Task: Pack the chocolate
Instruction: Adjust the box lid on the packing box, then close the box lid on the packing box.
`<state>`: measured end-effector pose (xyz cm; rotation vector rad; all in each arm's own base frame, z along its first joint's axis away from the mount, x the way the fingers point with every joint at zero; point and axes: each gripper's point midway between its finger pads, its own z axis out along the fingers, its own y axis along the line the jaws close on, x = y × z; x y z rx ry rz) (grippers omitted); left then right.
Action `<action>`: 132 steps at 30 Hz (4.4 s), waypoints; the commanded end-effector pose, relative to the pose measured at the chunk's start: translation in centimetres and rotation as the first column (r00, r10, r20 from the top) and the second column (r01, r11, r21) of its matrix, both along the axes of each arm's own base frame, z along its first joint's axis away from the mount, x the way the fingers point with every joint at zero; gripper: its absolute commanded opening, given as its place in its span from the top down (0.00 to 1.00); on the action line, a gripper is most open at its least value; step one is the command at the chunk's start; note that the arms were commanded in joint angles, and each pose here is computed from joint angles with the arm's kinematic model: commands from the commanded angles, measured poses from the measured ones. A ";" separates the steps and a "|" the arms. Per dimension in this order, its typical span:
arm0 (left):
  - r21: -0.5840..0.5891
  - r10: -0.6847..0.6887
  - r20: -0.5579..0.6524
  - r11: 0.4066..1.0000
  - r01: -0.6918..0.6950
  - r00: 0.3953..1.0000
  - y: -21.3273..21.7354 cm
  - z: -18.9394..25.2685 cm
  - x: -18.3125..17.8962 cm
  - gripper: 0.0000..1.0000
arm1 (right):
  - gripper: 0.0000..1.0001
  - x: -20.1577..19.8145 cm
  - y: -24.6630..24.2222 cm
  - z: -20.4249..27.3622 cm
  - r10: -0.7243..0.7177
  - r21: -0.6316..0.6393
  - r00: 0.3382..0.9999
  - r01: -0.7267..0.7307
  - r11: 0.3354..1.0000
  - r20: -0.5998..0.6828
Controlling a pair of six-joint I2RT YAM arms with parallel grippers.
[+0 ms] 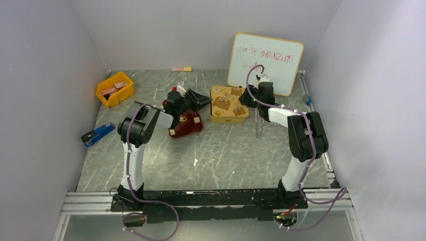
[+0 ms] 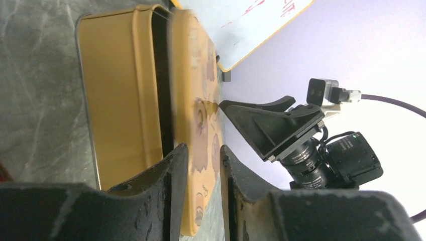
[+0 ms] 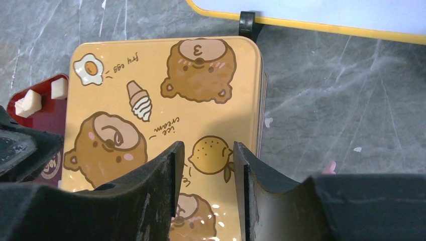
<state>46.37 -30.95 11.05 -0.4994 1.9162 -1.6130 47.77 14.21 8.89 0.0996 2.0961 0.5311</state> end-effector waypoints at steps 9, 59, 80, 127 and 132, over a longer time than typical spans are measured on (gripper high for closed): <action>-0.024 0.032 0.094 0.999 -0.030 0.995 1.5 3.5 0.2 0.66 | 0.55 1.6 0.8 3.0 0.015 0.021 0.996 -0.016 1.000 0.085; 0.206 0.058 0.083 0.976 -0.074 0.995 1.7 0.6 2.1 0.72 | 0.96 2.9 -2.8 -1.0 -0.156 -0.128 0.988 0.154 0.980 -0.004; 0.224 0.065 0.071 0.971 -0.080 0.995 1.6 -0.2 2.0 0.72 | 0.96 2.7 -1.0 -0.2 -0.110 -0.104 0.994 0.110 0.988 0.013; 0.398 0.004 -0.008 0.917 -0.001 1.000 -0.3 -3.1 0.5 0.82 | 0.96 2.4 2.1 1.2 -0.059 -0.103 0.998 0.062 0.993 0.032; 0.404 -0.002 -0.005 0.915 0.004 1.000 -0.5 -3.0 0.4 0.82 | 0.96 2.4 2.8 1.6 -0.050 -0.102 0.998 0.053 0.993 0.037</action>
